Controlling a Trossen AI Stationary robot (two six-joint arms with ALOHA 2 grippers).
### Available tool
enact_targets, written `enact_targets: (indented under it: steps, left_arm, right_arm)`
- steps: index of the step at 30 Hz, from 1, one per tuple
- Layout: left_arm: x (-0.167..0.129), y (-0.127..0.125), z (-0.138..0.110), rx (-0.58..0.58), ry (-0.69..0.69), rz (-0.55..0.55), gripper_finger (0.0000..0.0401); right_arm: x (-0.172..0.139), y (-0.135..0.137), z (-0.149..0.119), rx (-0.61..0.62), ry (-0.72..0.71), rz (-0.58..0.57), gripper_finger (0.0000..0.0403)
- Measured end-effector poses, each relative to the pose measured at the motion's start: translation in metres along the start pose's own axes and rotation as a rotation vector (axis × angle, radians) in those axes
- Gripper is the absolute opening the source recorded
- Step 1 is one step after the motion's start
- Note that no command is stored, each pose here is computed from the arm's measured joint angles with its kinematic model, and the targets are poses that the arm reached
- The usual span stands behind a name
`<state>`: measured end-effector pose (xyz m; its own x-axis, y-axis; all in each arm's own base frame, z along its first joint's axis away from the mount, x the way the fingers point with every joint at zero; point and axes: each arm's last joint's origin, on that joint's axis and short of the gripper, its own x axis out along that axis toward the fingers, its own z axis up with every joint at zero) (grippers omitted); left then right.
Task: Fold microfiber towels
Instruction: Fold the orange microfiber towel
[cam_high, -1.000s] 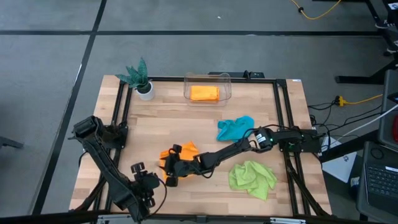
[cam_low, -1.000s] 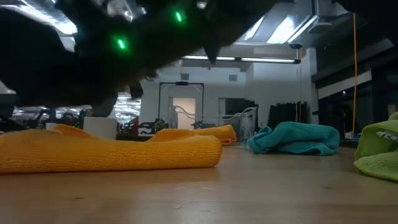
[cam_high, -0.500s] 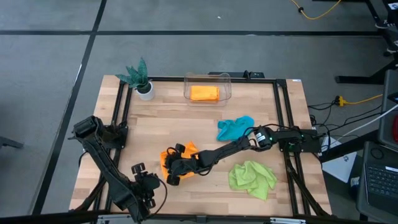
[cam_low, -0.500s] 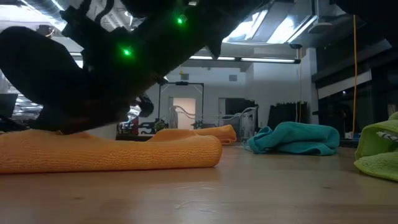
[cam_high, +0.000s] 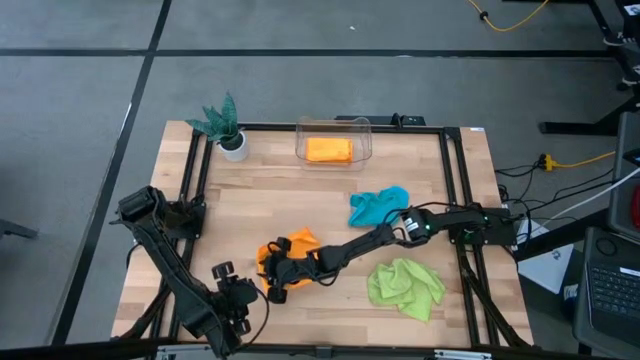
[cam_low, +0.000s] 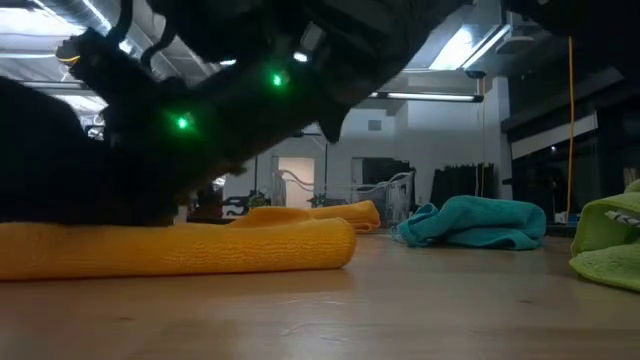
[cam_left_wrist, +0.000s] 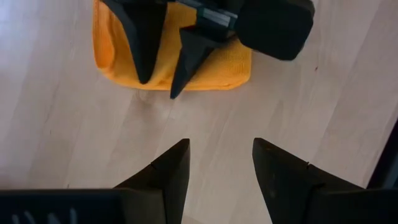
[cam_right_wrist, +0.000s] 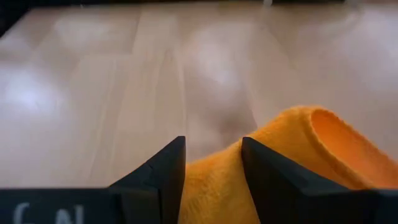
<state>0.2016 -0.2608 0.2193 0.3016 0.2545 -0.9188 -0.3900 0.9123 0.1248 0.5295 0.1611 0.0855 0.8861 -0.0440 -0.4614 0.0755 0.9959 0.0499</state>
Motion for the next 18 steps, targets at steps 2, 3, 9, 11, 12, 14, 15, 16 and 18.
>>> enact_targets:
  steps: [2,3,9,11,12,14,15,16,18]
  left_arm:
    - [0.0,0.0,0.0,0.0,-0.004,0.001,0.0167]
    - [0.0,0.0,0.0,0.0,-0.004,0.0,0.0167]
    - [0.0,0.0,0.0,-0.001,-0.005,-0.002,0.0167]
    - [0.0,-0.001,0.0,-0.002,-0.005,-0.005,0.0167]
    - [0.0,-0.001,0.0,-0.003,-0.006,-0.005,0.0167]
    - [0.0,-0.001,0.0,-0.003,-0.007,-0.006,0.0167]
    - [0.0,-0.001,0.0,-0.003,-0.007,-0.006,0.0167]
    - [0.0,-0.001,0.0,-0.003,-0.007,-0.006,0.0167]
    - [0.0,-0.001,0.0,-0.003,-0.007,-0.006,0.0167]
  right_arm:
    - [0.002,0.0,-0.004,-0.001,0.006,-0.001,0.016]
    - [0.003,0.0,-0.006,-0.002,0.008,-0.002,0.016]
    - [-0.005,0.001,0.009,-0.051,-0.013,0.003,0.016]
    - [-0.012,0.002,0.022,-0.093,-0.033,0.008,0.016]
    - [-0.017,0.002,0.03,-0.108,-0.038,0.008,0.016]
    - [-0.024,0.002,0.038,-0.133,-0.022,0.005,0.016]
    - [-0.029,0.001,0.042,-0.152,-0.002,0.002,0.016]
    - [-0.033,0.0,0.044,-0.167,0.028,-0.003,0.016]
    - [-0.044,-0.001,0.054,-0.184,0.072,-0.009,0.016]
